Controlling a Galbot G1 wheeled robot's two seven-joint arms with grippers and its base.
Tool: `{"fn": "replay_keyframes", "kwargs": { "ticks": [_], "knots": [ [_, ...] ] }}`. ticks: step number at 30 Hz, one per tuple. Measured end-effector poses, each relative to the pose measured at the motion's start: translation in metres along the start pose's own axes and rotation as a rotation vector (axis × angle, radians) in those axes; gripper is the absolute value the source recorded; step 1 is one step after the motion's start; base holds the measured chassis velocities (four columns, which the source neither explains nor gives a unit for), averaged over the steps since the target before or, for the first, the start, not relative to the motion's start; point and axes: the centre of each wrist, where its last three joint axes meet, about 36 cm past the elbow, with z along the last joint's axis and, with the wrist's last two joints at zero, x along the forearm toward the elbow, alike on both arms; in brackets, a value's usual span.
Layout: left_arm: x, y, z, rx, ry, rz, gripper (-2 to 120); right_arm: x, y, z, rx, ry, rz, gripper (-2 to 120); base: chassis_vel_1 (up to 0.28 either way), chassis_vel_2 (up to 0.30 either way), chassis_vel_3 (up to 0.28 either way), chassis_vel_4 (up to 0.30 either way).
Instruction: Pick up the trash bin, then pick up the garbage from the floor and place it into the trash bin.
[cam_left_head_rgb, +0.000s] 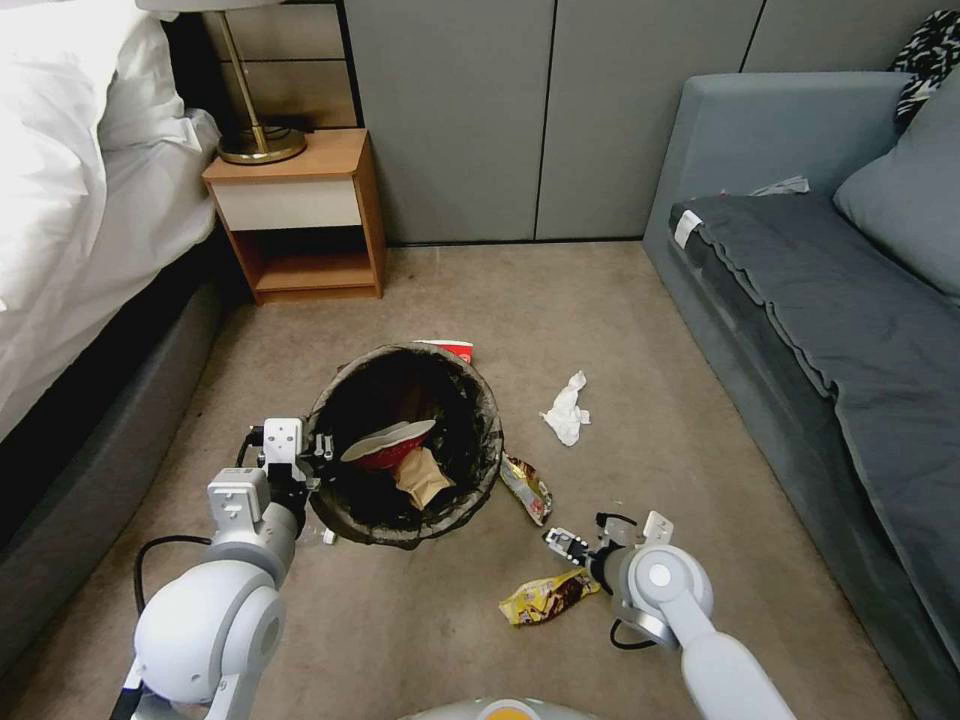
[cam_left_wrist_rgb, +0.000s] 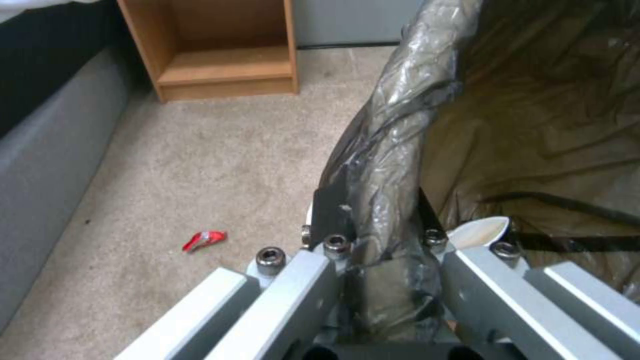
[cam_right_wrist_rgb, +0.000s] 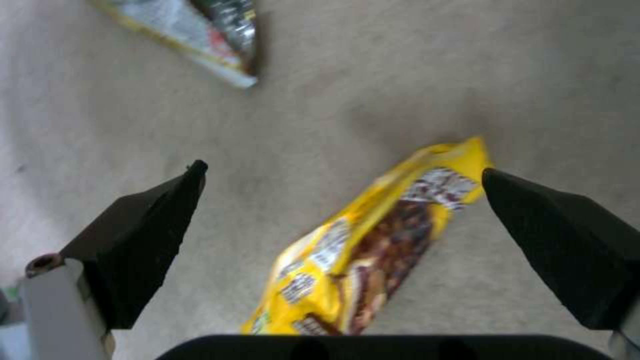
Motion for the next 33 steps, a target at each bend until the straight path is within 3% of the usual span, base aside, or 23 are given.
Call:
{"fn": "replay_keyframes", "kwargs": {
  "ticks": [8, 33],
  "knots": [
    [-0.001, -0.001, 0.0, 0.006, 0.004, 0.009, 0, -0.012, 0.002, 0.007, -0.041, 0.002, 0.079, 100, 0.0, 0.0, 0.0, 0.0],
    [-0.002, -0.002, -0.001, 0.005, 0.013, 0.017, 0, -0.043, 0.006, 0.029, -0.053, 0.04, 0.154, 100, 0.0, 0.0, 0.0, 0.0]
  ]
}}
